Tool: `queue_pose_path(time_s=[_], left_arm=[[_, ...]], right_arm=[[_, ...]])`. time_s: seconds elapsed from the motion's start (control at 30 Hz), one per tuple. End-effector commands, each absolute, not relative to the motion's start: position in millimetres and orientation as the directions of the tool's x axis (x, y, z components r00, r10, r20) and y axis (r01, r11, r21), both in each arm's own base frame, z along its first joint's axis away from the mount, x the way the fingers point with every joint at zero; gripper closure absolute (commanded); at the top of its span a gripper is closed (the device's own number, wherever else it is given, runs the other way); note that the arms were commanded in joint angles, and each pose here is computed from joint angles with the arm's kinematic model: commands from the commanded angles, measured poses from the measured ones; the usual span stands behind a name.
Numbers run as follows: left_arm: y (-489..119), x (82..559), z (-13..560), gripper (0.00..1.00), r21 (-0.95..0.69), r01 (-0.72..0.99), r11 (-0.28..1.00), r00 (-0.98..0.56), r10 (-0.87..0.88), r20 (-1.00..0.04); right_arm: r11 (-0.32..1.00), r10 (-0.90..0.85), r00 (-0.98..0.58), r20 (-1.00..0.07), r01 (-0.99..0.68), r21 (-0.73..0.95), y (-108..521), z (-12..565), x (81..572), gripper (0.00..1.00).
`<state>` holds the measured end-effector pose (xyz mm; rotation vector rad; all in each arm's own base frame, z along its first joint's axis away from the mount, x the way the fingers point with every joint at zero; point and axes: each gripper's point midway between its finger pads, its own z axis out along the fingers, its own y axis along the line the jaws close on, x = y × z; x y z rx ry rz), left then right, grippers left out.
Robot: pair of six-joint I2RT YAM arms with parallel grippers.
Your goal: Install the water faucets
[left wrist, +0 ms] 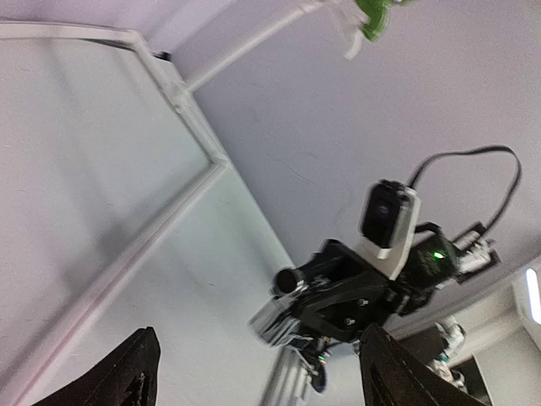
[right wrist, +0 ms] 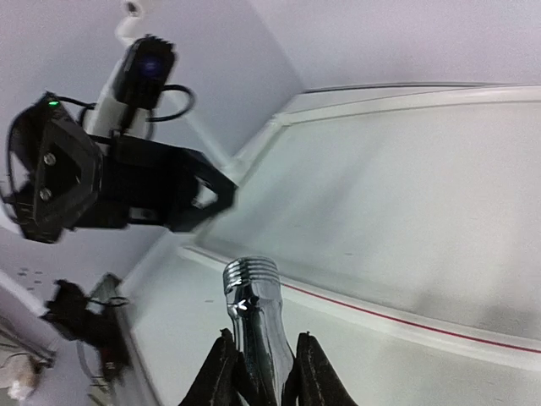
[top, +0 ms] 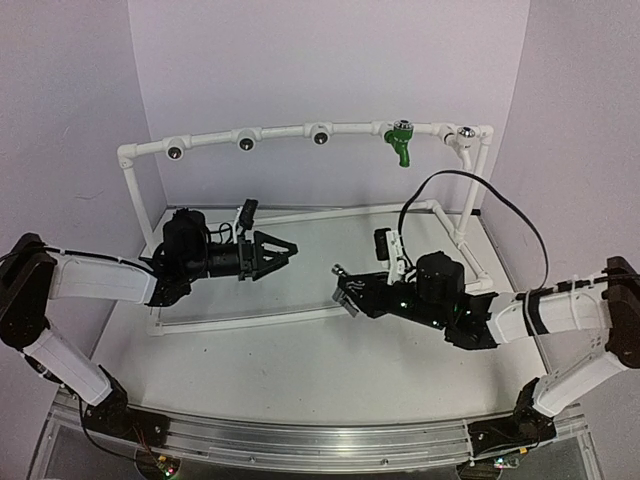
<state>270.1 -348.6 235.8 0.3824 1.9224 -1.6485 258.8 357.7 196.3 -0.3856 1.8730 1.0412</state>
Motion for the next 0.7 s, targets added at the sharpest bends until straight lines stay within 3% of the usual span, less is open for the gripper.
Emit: queue_pose_path(time_s=[0.0,0.1,0.17,0.33,0.47,0.67], left_arm=[[-326.1,292.8,179.1,0.19,-0.675,0.544,0.499,-0.751,-0.07,-0.657],[-335.4,289.4,142.6,0.33,-0.61,0.576,0.544,-0.748,0.049,-0.662],[-347.1,285.3,122.5,0.37,-0.55,0.625,0.554,-0.723,0.145,-0.676],[-385.4,283.6,99.6,0.28,-0.359,0.767,0.532,-0.58,0.334,-0.743],[-403.6,296.2,77.9,0.27,-0.281,0.8,0.53,-0.531,0.408,-0.743],[-418.5,305.9,33.9,0.28,-0.181,0.828,0.531,-0.487,0.522,-0.7]], right_arm=[[0.913,-0.036,-0.421,-0.906,-0.382,0.141,273.9,190.4,291.1,1.0],[0.953,-0.091,-0.386,-0.918,-0.302,0.032,240.6,206.3,289.9,1.0],[0.967,-0.075,-0.367,-0.927,-0.255,0.023,224.3,223.1,287.6,1.0],[0.934,-0.046,-0.322,-0.946,-0.35,0.074,229.4,257.2,274.7,1.0],[0.9,-0.041,-0.31,-0.95,-0.424,0.1,240.7,269.7,268.2,1.0],[0.916,-0.033,-0.308,-0.951,-0.39,0.094,234.6,275.8,270.7,1.0]])
